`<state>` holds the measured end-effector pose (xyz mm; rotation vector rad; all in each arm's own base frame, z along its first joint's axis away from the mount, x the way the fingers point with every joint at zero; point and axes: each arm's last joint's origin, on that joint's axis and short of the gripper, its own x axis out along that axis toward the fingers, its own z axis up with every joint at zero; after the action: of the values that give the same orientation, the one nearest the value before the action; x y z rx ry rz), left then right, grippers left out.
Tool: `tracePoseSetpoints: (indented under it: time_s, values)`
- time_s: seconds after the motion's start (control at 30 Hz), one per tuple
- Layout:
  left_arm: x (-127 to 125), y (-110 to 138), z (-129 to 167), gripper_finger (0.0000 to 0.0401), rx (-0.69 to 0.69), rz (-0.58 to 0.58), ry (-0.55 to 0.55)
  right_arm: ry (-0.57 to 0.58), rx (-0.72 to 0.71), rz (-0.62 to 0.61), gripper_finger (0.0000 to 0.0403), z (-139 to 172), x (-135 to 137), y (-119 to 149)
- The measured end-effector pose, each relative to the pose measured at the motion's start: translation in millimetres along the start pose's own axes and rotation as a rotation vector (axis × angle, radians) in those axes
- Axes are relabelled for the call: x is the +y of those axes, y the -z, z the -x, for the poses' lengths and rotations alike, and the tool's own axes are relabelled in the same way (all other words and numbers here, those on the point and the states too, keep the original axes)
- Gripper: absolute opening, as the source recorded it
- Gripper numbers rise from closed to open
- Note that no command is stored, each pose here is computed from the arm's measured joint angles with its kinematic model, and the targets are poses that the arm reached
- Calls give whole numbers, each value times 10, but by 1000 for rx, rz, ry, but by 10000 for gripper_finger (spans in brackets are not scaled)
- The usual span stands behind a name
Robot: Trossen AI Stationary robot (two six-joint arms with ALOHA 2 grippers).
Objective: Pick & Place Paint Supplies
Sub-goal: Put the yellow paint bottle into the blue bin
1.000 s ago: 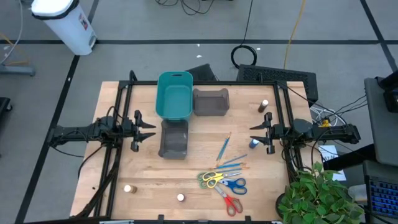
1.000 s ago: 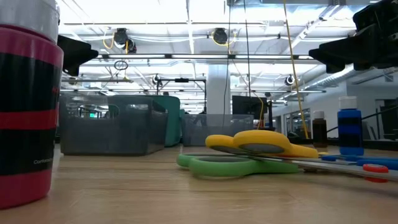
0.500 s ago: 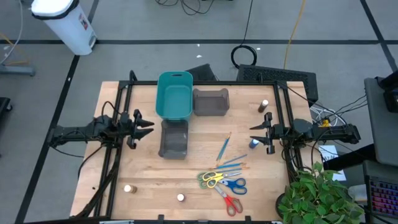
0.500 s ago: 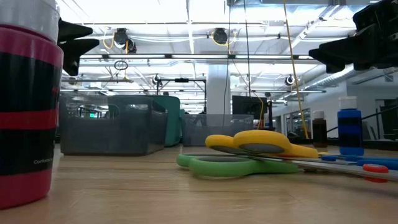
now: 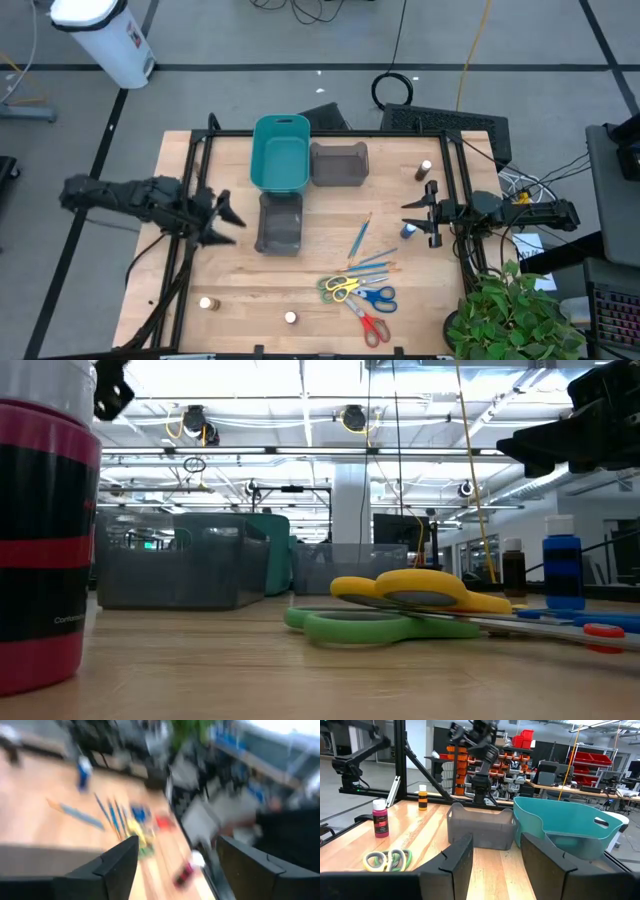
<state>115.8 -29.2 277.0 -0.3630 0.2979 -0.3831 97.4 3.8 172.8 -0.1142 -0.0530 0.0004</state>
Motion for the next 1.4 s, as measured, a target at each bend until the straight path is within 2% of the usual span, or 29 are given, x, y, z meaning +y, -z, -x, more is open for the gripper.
tracePoseSetpoints:
  time_s: [0.13,0.23,0.47,0.57,0.77,1.23,1.4]
  values:
    - [-222,-208,-199,274,283,56,-20,0,0,0,155,0,0,0]
    - [-369,-247,-369,262,504,148,-73,0,0,0,155,0,0,0]
    - [-698,-68,-660,235,967,413,-129,0,0,0,155,0,0,0]
    - [-754,51,-716,230,1079,499,-201,0,0,0,155,0,0,0]
    - [-866,261,-745,231,1163,557,-412,0,0,0,155,0,0,0]
    - [-1236,641,-748,232,1217,543,-563,0,0,0,155,0,0,0]
    - [-1308,751,-748,232,1188,482,-607,0,0,0,155,0,0,0]
